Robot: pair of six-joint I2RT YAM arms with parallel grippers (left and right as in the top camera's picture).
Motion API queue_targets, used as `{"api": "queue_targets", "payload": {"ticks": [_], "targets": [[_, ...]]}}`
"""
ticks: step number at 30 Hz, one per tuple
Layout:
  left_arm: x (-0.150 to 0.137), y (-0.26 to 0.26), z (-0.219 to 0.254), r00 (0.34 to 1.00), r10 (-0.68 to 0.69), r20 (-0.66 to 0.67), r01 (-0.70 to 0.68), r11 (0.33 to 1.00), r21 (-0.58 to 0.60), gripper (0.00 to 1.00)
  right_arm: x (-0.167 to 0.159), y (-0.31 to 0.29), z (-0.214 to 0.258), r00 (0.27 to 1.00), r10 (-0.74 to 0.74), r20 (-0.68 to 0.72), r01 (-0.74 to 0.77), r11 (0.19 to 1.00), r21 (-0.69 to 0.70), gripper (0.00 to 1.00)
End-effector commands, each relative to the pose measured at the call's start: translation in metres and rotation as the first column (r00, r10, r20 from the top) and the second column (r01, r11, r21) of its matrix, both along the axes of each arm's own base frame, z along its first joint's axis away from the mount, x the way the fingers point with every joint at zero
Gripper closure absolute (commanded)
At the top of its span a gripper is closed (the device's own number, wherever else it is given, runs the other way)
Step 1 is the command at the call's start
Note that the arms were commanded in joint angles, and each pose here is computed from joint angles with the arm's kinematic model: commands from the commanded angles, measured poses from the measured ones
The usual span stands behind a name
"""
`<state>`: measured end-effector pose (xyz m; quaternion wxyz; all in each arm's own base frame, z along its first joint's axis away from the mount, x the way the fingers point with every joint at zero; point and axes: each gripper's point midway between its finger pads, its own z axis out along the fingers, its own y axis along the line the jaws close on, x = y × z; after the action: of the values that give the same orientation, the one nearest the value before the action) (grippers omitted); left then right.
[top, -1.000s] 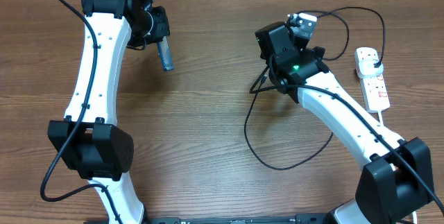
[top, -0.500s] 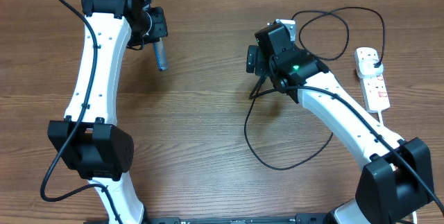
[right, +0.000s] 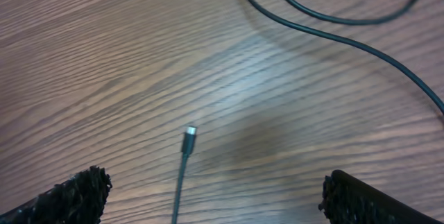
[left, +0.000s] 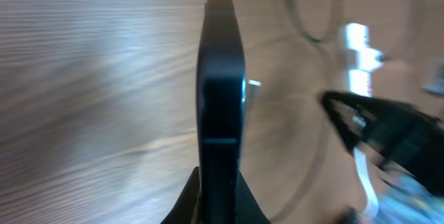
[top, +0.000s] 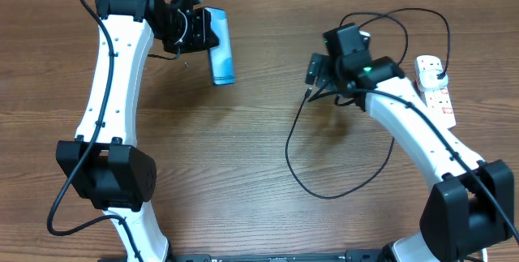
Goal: Plug charger to phone and switch on socket
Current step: 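Lower the right gripper and grasp the cable near its USB-C plug, then rotate the held phone with the left gripper, bottom edge toward the cable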
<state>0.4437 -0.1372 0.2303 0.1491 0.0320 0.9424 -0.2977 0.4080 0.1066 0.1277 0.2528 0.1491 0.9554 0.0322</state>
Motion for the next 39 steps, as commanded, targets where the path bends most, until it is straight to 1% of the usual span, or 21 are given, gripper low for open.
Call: {"api": "queue_targets", "payload": {"ticks": [1,3,6,11,13,14,15,16,19,21,23,24,25,30,31,35,38,39], "targets": [[-0.016,-0.038,0.030,0.986,-0.163,0.041,0.168,0.953,-0.251,0.96,-0.001,-0.007,-0.004,0.999,-0.018,-0.046,0.022,0.996,0.090,0.00],[-0.021,-0.043,0.037,0.977,-0.201,0.067,0.212,0.932,-0.294,0.96,-0.004,-0.005,-0.006,0.998,-0.008,-0.069,0.018,0.991,0.133,0.00],[-0.022,-0.045,0.039,0.975,-0.211,0.074,0.223,0.926,-0.305,0.96,-0.010,0.006,-0.007,0.995,0.030,-0.097,-0.010,0.980,0.197,0.00],[-0.025,-0.050,0.047,0.967,-0.236,0.097,0.255,0.902,-0.349,0.96,-0.013,0.009,-0.008,0.994,0.037,-0.105,-0.016,0.980,0.196,0.00],[-0.030,-0.056,0.058,0.959,-0.259,0.114,0.283,0.864,-0.415,0.96,-0.013,0.009,-0.008,0.994,0.037,-0.107,-0.016,0.981,0.195,0.00],[-0.036,-0.063,0.072,0.950,-0.282,0.131,0.309,0.813,-0.493,0.96,-0.013,0.009,-0.008,0.994,0.037,-0.107,-0.015,0.981,0.195,0.00],[-0.040,-0.066,0.081,0.945,-0.295,0.140,0.322,0.777,-0.540,0.96,-0.013,0.009,-0.008,0.994,0.033,-0.108,-0.011,0.980,0.197,0.00],[-0.041,-0.067,0.083,0.946,-0.296,0.135,0.319,0.769,-0.554,0.96,-0.013,0.009,-0.008,0.994,0.020,-0.111,0.003,0.979,0.203,0.00],[-0.041,-0.067,0.084,0.962,-0.268,0.041,0.241,0.773,-0.586,0.96,-0.013,0.009,-0.008,0.993,-0.002,-0.116,0.027,0.977,0.212,0.00],[-0.041,-0.067,0.084,0.969,-0.236,-0.068,0.146,0.779,-0.610,0.96,-0.015,0.008,-0.009,0.992,-0.006,-0.123,0.032,0.977,0.211,0.00],[-0.041,-0.067,0.084,0.966,-0.213,-0.145,0.079,0.780,-0.620,0.96,-0.019,0.003,-0.011,0.986,-0.075,-0.151,0.106,0.972,0.208,0.00],[-0.041,-0.067,0.084,0.957,-0.191,-0.219,0.013,0.780,-0.625,0.96,-0.022,-0.002,-0.013,0.979,-0.114,-0.167,0.146,0.970,0.195,0.00],[-0.042,-0.067,0.085,0.950,-0.183,-0.253,-0.018,0.778,-0.628,0.96,-0.023,-0.002,-0.013,0.979,-0.117,-0.169,0.149,0.970,0.193,0.00],[-0.048,-0.071,0.102,0.894,-0.214,-0.393,-0.132,0.712,-0.690,0.96,-0.024,-0.004,-0.014,0.977,-0.120,-0.175,0.153,0.970,0.191,0.00],[-0.048,-0.071,0.103,0.885,-0.216,-0.413,-0.150,0.707,-0.691,0.96,-0.024,-0.004,-0.014,0.977,-0.120,-0.175,0.154,0.969,0.191,0.00],[-0.048,-0.071,0.103,0.814,-0.189,-0.549,-0.277,0.704,-0.654,0.96,-0.024,-0.004,-0.014,0.977,-0.120,-0.176,0.154,0.970,0.191,0.00],[-0.047,-0.071,0.103,0.742,-0.168,-0.649,-0.376,0.697,-0.610,0.96,-0.025,-0.004,-0.015,0.976,-0.121,-0.181,0.155,0.970,0.188,0.00],[-0.047,-0.071,0.103,0.728,-0.165,-0.665,-0.392,0.696,-0.601,0.96,-0.025,-0.004,-0.015,0.976,-0.120,-0.182,0.155,0.970,0.188,0.00]]}}
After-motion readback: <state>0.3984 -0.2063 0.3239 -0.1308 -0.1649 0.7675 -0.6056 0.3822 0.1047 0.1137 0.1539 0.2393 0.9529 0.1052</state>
